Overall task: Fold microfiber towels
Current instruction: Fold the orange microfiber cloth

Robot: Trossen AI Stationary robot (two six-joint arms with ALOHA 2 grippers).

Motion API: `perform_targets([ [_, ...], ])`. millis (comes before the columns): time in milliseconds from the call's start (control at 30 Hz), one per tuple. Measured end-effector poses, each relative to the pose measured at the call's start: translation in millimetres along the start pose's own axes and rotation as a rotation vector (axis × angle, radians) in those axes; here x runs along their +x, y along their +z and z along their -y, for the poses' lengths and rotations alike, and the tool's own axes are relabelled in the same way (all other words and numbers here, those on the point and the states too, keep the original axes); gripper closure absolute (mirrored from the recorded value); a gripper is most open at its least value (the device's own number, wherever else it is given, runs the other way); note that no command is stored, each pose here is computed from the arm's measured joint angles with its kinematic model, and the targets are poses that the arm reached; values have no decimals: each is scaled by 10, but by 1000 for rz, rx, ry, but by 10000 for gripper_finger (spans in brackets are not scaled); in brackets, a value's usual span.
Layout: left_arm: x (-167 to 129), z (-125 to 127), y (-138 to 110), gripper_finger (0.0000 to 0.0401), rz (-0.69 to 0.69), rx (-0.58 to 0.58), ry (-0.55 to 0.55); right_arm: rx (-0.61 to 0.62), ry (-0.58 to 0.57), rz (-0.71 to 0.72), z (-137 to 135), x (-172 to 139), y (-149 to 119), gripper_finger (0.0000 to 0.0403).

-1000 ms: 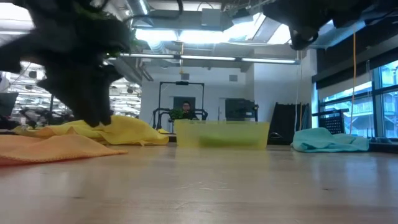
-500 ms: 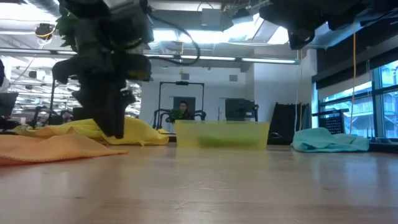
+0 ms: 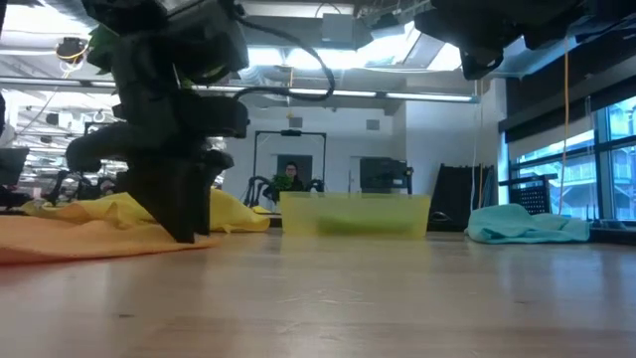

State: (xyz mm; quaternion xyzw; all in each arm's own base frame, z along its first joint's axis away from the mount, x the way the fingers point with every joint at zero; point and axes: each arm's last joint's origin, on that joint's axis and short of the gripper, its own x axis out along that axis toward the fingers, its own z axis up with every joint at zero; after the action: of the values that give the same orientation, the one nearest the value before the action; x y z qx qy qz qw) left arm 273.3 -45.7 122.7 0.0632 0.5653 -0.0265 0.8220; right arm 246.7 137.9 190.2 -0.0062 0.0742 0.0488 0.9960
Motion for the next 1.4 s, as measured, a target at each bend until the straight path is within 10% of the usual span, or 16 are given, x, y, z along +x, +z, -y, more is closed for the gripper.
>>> perform_targets([
  [233,-20,53,146,392,110,82,-9,-1,0,0,0,0,0,267],
  [767,-749,-12,1095,401,383,227,121,125,-52,-1,131,61,-7,267],
  [1400,-1591,-33,1442,401,321,271,344,312,-92,-164,314,310,-444,189],
])
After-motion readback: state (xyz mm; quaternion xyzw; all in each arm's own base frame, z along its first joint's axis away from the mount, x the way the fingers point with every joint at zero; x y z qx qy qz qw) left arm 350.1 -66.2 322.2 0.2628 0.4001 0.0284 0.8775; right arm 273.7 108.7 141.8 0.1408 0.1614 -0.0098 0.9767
